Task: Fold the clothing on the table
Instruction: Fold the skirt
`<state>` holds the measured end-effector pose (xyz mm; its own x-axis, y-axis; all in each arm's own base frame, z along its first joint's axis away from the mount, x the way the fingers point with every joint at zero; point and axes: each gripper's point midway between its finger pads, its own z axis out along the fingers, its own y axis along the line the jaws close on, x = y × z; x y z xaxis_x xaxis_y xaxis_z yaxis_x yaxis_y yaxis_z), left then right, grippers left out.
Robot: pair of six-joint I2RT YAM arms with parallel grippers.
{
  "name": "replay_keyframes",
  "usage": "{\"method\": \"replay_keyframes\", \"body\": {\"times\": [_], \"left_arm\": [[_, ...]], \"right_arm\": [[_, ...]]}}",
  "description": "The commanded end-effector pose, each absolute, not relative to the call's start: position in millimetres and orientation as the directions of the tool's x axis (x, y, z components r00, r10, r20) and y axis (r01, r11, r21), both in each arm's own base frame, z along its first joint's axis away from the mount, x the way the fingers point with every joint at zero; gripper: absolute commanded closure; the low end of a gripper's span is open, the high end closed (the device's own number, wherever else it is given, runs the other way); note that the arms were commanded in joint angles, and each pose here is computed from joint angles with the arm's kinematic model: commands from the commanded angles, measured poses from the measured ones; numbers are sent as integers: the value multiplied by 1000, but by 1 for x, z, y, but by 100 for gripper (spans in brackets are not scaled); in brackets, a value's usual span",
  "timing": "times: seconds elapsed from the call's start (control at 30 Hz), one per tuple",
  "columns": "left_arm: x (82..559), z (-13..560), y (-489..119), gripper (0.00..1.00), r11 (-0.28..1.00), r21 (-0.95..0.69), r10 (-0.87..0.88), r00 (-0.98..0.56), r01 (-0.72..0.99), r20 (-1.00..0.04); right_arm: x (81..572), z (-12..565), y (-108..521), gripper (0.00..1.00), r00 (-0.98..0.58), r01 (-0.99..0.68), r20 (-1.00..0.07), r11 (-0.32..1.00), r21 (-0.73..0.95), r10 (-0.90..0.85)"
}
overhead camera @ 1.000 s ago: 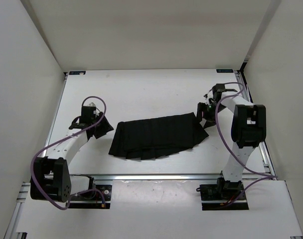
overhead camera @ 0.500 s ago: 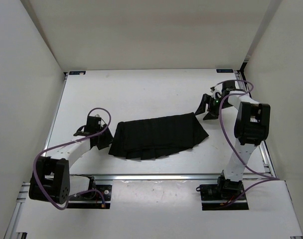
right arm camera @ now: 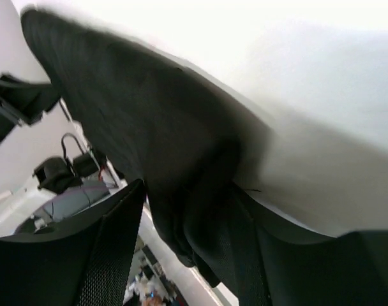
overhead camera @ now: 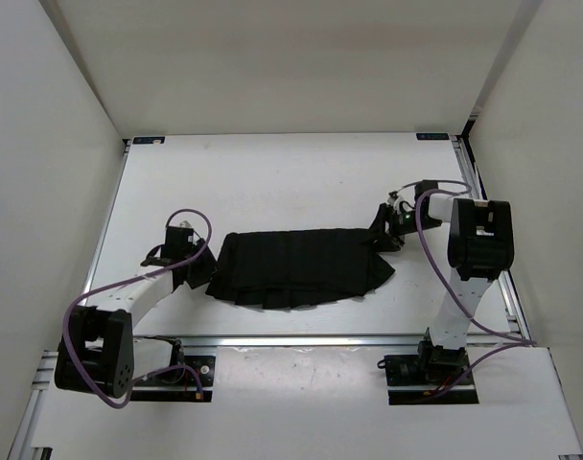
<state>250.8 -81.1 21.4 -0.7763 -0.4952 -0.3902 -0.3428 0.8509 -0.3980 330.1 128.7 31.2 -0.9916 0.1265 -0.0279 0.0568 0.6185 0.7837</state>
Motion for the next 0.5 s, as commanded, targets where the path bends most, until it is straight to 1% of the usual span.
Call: {"method": "replay_keyframes", "body": {"times": [0.0,0.03,0.1,0.13,0.17,0.2,0.33,0.47], "left_arm": [[253,27,-89,43,840,-436,-503,-764,-322,-404],[252,27,-89,44,839,-437,-504,-766,-324,-400],[252,26,-90,42,837,-442,-507,-760,-322,-406],[252,27,-89,42,836,-443,-510,-755,-323,-412],[248,26,-92,44,833,-451,-508,-763,-319,-400],[247,24,-93,43,832,-452,-510,-763,-321,-397],[246,21,-116,44,836,-479,-476,-788,-268,-391],[250,29,-157,42,829,-533,-420,-820,-172,-389]], "right_arm": [[301,41,153,42,-999,-11,-40,612,791,33],[296,43,158,46,-999,-20,-39,608,794,18],[285,43,165,57,-999,-26,-32,599,800,0],[282,43,166,72,-1000,-21,-27,595,803,2],[283,41,165,91,-1000,-16,-28,606,795,11],[286,40,161,99,-999,-9,-35,622,783,29],[309,42,129,100,-993,26,-63,715,699,98],[347,63,79,100,-971,46,-159,795,605,177]]}}
